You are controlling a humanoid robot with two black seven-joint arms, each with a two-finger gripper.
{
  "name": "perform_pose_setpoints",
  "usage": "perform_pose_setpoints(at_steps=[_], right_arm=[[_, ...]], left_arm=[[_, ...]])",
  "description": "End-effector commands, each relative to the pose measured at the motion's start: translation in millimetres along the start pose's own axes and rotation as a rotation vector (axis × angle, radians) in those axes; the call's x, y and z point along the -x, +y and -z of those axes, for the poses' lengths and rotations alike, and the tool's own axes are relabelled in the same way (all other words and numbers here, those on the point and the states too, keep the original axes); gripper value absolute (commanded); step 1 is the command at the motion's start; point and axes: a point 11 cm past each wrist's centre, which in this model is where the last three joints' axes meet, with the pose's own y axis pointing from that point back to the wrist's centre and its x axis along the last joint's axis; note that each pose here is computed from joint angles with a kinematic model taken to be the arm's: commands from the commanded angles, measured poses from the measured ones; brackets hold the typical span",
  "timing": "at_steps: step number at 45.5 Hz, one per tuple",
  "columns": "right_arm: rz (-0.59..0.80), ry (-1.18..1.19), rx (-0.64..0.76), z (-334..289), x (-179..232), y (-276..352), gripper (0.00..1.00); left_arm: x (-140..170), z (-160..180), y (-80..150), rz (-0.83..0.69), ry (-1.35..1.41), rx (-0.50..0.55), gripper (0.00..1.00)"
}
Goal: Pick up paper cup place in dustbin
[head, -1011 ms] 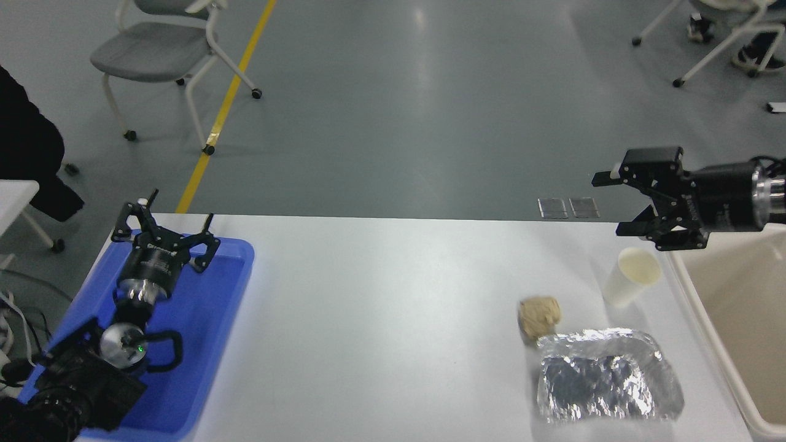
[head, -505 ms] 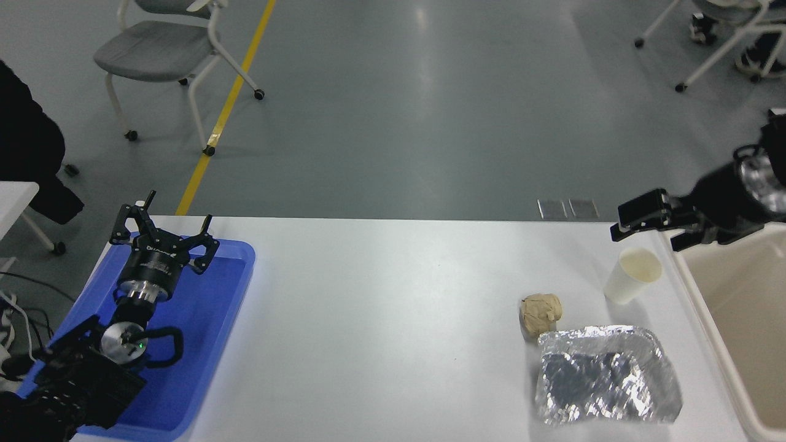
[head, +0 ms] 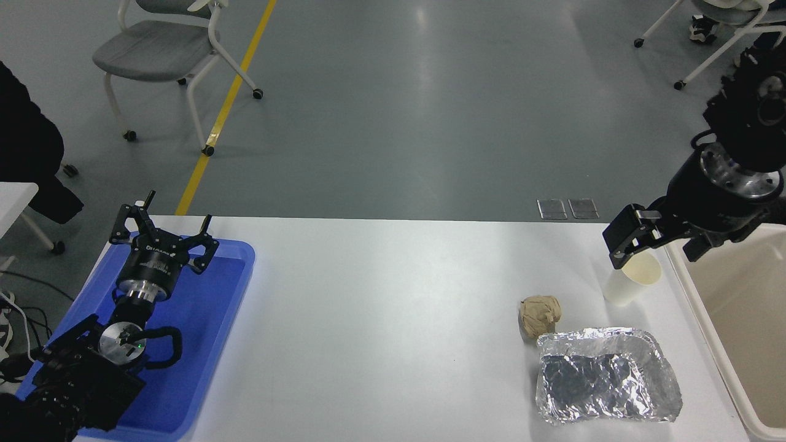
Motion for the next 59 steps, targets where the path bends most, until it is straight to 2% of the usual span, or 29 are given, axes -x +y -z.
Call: perform_pose_setpoints(at_steps=[1,15,29,34,44,51,59], right_arm=[[-0.011,-0.027,-0.042,19.8,14.3,25.6,1.00],[-0.021,-0.025,-0.017,10.1,10.9,24.9,1.00],[-0.182,0.005,0.196,-82.5,-61.6,-1.7,1.00],[-0.214,-0.016,0.200,-110.7,-74.2,-29.2,1.00],[-0.157,-0.092,0.169,-145.8,-55.3,-108.0,1.00],[-0.222,-0.130,0.219,-170.6,-44.9,-150.6,1.00],[-0.273,-0.119,0.241,-171.9,-34.1,-192.3,1.00]], left_arm=[[-0.1,-0.1,0.0,0.000,0.000,0.000,1.00],[-0.1,-0.1,0.0,0.000,0.000,0.000,1.00],[-0.6,0.1,0.6,-0.002,0.000,0.000,1.00],[-0.1,-0.1,0.0,0.000,0.000,0.000,1.00],[-0.1,0.1,0.0,0.000,0.000,-0.001,1.00],[0.0,0.1,0.0,0.000,0.000,-0.001,1.00],[-0.1,-0.1,0.0,0.000,0.000,0.000,1.00]])
